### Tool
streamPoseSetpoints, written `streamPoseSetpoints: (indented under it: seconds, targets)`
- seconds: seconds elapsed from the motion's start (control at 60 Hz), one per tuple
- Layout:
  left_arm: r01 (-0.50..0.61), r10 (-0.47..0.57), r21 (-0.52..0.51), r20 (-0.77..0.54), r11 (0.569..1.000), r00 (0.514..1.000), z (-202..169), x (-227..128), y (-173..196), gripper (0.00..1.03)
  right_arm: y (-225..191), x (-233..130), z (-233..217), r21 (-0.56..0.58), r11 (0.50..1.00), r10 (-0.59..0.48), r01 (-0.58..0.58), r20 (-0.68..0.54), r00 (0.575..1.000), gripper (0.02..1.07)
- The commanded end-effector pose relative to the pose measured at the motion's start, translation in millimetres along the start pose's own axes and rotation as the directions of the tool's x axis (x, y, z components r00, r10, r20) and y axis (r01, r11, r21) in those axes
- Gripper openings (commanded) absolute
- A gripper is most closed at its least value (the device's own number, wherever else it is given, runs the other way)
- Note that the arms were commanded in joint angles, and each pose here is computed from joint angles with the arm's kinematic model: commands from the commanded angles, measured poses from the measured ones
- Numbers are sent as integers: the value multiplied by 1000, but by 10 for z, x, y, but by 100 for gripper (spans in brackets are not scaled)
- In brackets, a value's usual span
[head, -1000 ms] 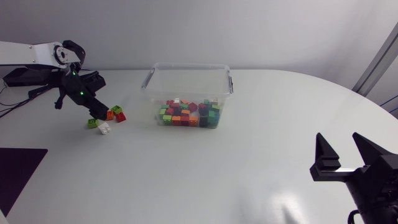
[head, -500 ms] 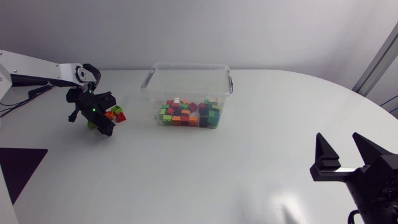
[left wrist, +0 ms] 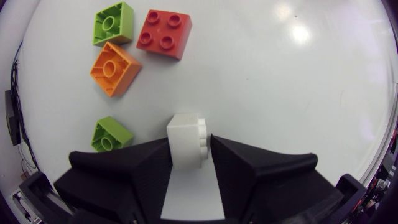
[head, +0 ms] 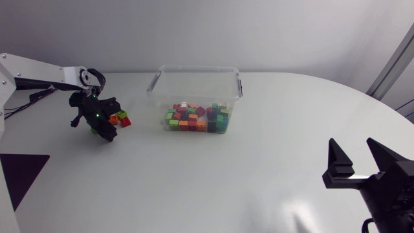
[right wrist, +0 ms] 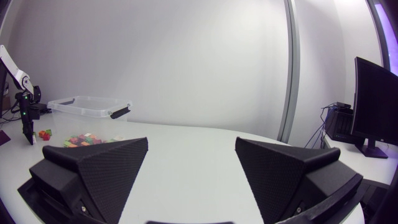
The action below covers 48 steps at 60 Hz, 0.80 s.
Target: Place the duplo bricks in the container
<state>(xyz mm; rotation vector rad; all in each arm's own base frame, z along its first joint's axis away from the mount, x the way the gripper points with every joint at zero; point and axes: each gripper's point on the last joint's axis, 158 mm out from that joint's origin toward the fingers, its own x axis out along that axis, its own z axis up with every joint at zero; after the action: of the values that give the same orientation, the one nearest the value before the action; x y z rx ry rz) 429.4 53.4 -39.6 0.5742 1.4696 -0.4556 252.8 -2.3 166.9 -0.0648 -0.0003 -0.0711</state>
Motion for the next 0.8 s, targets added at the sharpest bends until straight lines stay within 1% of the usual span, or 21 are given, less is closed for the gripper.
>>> streamPoseSetpoints:
  seconds: [0.0, 0.033, 0.133, 0.233, 0.35, 0.417, 0.45, 0.5, 0.517, 0.533, 0.567, 0.6, 0.617, 0.633, 0.667, 0.733, 0.767, 0.783]
  targets:
    - [21, -21, 10, -24, 1000, 999, -58, 44, 20, 25, 2, 5, -89, -25, 1000, -1, 0, -19, 1000, 103]
    - [23, -23, 10, -26, 1000, 999, -67, 44, 11, 25, 2, 5, -89, -25, 1000, -1, 0, -19, 1000, 103]
    - [7, -7, 4, -1, 1000, 1000, -61, -97, 11, 25, 2, 5, -96, -26, 1000, -1, 0, -21, 1000, 103]
    - [-16, 16, -1, 39, 1000, 999, -5, -286, 5, 25, 2, 5, -89, -25, 1000, -1, 0, -19, 1000, 103]
    - [-37, 38, -4, 99, 999, 994, 60, -698, -109, 25, 2, 5, -89, -25, 1000, -1, 0, -19, 1000, 103]
    - [-60, 57, 9, 171, 998, 984, 159, -1093, -245, 25, 2, 5, -89, -25, 1000, -1, 0, -19, 1000, 103]
    - [-71, 67, 12, 188, 997, 980, 192, -1183, -265, 25, 2, 5, -89, -25, 1000, -1, 0, -19, 1000, 103]
    - [-101, 95, 8, 267, 995, 959, 332, -1527, -359, 25, 2, 5, -89, -25, 1000, -1, 0, -19, 1000, 103]
    - [-102, 96, 8, 272, 995, 958, 343, -1543, -361, 25, 2, 5, -89, -25, 1000, -1, 0, -19, 1000, 103]
    - [-97, 89, 13, 300, 995, 950, 399, -1671, -435, 25, 2, 5, -89, -25, 1000, -1, 0, -19, 1000, 103]
    - [-96, 83, 26, 321, 995, 943, 450, -1794, -506, 25, 2, 5, -89, -25, 1000, -1, 0, -19, 1000, 103]
    - [-96, 81, 25, 367, 995, 927, 564, -2023, -615, 25, 2, 5, -89, -25, 1000, -1, 0, -19, 1000, 103]
    - [-94, 75, 31, 374, 995, 925, 582, -2045, -639, 25, 2, 5, -89, -25, 1000, -1, 0, -19, 1000, 103]
    - [-78, 50, 52, 412, 996, 910, 695, -2193, -788, 25, 2, 5, -89, -25, 1000, -1, 0, -19, 1000, 103]
    - [-70, 46, 39, 444, 997, 895, 800, -2314, -854, 25, 2, 5, -89, -25, 1000, -1, 0, -19, 1000, 103]
    - [-47, 9, 67, 479, 997, 878, 983, -2414, -1080, 25, 2, 5, -89, -25, 1000, -1, 0, -19, 1000, 103]
    - [-37, 3, 59, 501, 998, 866, 1055, -2455, -1111, 25, 1, 5, -85, -25, 1000, -1, 0, -18, 1000, 103]
    - [-34, -9, 75, 510, 997, 860, 1140, -2462, -1209, 25, 2, 5, -89, -25, 1000, -1, 0, -19, 1000, 103]
